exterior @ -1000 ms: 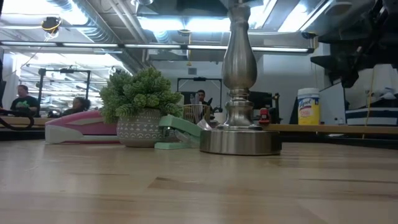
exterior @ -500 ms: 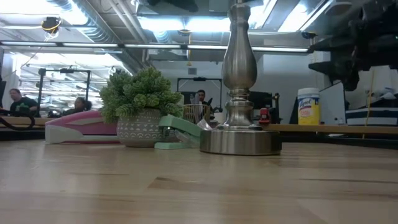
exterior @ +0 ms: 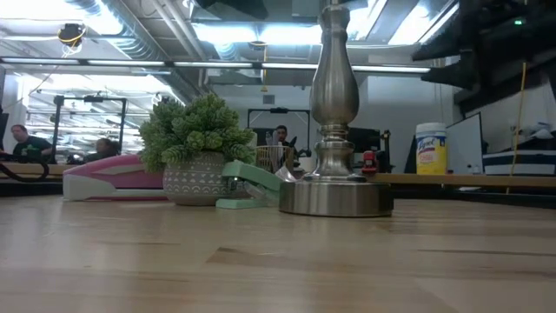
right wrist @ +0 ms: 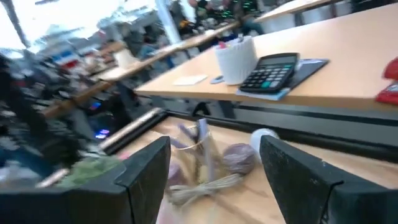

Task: Screw lightbulb
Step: Insert the lightbulb into the lamp

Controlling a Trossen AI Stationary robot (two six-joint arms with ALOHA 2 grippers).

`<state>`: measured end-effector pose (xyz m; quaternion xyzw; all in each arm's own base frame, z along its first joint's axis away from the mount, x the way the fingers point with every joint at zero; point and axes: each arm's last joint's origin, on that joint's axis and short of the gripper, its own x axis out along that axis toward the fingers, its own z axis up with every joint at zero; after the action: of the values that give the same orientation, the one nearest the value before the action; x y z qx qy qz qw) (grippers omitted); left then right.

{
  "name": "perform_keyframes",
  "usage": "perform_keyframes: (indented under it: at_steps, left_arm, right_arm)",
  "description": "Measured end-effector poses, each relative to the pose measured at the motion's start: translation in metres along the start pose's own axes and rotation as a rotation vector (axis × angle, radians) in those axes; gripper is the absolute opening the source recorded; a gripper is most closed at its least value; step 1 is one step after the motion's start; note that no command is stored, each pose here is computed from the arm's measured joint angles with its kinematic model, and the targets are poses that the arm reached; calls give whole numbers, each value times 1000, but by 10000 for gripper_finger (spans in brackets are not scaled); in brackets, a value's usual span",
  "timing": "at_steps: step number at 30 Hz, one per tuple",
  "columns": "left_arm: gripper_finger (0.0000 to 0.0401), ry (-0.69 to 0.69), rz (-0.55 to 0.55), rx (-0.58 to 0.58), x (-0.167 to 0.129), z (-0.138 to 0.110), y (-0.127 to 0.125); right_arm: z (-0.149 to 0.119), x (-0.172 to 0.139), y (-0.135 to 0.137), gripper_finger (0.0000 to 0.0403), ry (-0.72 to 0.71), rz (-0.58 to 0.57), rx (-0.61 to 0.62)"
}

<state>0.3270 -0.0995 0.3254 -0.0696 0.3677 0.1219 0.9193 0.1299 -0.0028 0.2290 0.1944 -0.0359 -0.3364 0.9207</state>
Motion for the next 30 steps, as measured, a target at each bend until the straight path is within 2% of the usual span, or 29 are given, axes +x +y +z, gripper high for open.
perform_keyframes:
  at_steps: [4,9,16,20,24,30]
  left_arm:
    - [245,0,-1,1,0,0,0]
    - [245,20,10,10,0,-2,1]
    - [245,45,23,22,-1,-5,2]
    - [245,46,22,27,-1,-5,2]
    - [245,45,23,28,-1,-5,2]
    - [245,44,23,29,-1,-5,2]
  right_arm:
    - [10,22,7,253,38,-80,-46]
    - [29,56,8,253,136,-73,-51]
    - [39,110,-15,253,297,-85,-18]
    - [32,139,-32,253,395,-121,2]
    - [13,169,-41,253,489,-133,7]
    - [-13,212,-45,253,595,-129,-75]
